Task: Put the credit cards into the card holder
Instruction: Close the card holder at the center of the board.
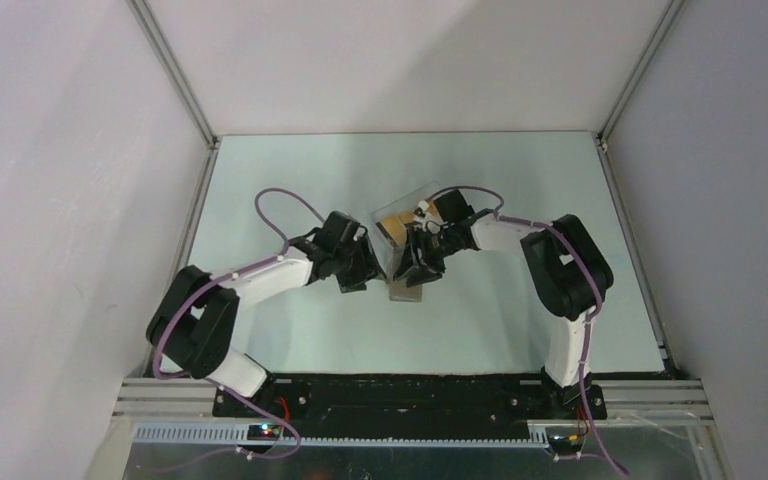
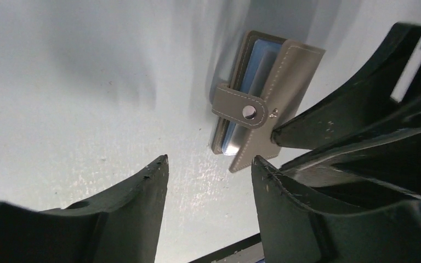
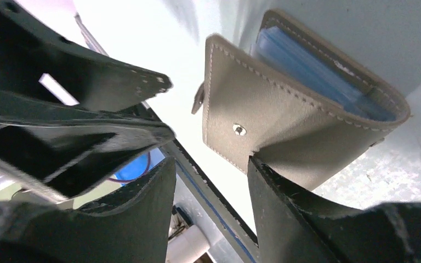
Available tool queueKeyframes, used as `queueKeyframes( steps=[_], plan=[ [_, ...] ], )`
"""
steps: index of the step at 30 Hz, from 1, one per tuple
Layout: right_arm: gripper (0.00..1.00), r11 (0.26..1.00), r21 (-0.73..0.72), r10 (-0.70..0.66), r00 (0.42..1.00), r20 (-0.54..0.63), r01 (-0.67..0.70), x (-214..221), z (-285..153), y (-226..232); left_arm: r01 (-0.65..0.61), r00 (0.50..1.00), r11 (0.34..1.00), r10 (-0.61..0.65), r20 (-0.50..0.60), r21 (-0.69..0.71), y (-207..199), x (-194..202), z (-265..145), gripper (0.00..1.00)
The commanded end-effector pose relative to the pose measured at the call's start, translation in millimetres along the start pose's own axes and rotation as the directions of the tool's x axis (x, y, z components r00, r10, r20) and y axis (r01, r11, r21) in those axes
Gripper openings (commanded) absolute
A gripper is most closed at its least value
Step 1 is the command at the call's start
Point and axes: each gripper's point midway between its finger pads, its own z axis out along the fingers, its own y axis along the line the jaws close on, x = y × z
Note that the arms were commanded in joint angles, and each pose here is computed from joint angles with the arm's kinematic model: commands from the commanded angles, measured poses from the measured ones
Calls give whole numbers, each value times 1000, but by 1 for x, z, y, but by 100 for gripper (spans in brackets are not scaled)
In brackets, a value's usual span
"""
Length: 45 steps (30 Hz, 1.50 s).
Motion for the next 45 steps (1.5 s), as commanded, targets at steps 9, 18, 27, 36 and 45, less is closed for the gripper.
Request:
queueKeyframes(
  steps=[9,18,27,36,45],
  plan=[
    [47,978,165,134,990,-44,-125,14,10,-33,32,998,999,-34,55,32,-5,-20,-13,63],
    [23,981,148,137,990,-43,-130,10,6,-28,17,999,1000,-16,27,-21,1,-22,10,51],
    [22,987,144,76,997,8,-77,1,-6,-14,-13,1000,1000,13,1,9,-17,-25,17,47],
    [22,961,253,115,993,2,-111,2,8,-35,-46,998,999,47,-30,16,-23,-13,22,45],
    [17,944,303,133,991,13,-131,5,7,-38,-67,997,998,67,-40,-1,-29,-3,32,43]
  ],
)
